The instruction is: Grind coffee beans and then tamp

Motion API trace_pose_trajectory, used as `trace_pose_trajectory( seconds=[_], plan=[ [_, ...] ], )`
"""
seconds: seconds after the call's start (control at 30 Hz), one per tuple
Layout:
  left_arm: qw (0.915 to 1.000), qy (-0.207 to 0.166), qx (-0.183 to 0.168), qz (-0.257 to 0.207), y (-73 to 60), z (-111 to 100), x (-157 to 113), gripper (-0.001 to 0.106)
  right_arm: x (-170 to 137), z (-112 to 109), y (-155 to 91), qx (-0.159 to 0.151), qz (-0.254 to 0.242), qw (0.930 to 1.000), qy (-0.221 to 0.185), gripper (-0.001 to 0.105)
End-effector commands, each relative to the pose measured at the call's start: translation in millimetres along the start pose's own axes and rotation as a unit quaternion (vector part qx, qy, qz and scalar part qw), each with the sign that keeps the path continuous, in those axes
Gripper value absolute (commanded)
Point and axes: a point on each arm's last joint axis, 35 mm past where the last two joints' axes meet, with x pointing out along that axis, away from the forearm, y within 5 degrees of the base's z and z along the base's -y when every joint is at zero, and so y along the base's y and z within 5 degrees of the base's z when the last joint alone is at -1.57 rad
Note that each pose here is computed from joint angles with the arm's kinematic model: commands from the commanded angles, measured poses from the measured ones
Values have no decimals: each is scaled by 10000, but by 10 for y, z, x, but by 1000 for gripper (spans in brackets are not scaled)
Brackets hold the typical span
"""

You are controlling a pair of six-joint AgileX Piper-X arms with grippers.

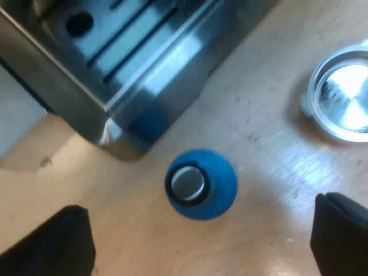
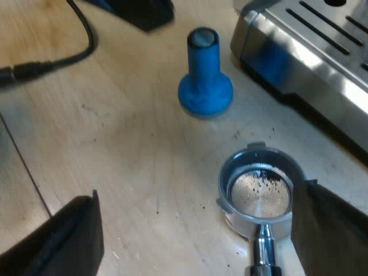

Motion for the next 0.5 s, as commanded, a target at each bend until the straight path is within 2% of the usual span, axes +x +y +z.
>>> trace_pose_trajectory(
  seconds=[0.03,0.33,0.5],
  plan=[
    [9998,148,-73,128,6,51,99,78,-4,48,-14,-4,-23,9999,-167,70],
    [9985,510,-177,92,1,158,467,78,-4,46,-14,-7,-22,9999,-158,70],
    [9950,984,-168,97,-1,136,686,78,-4,46,-14,-7,-22,9999,-158,70]
  ],
)
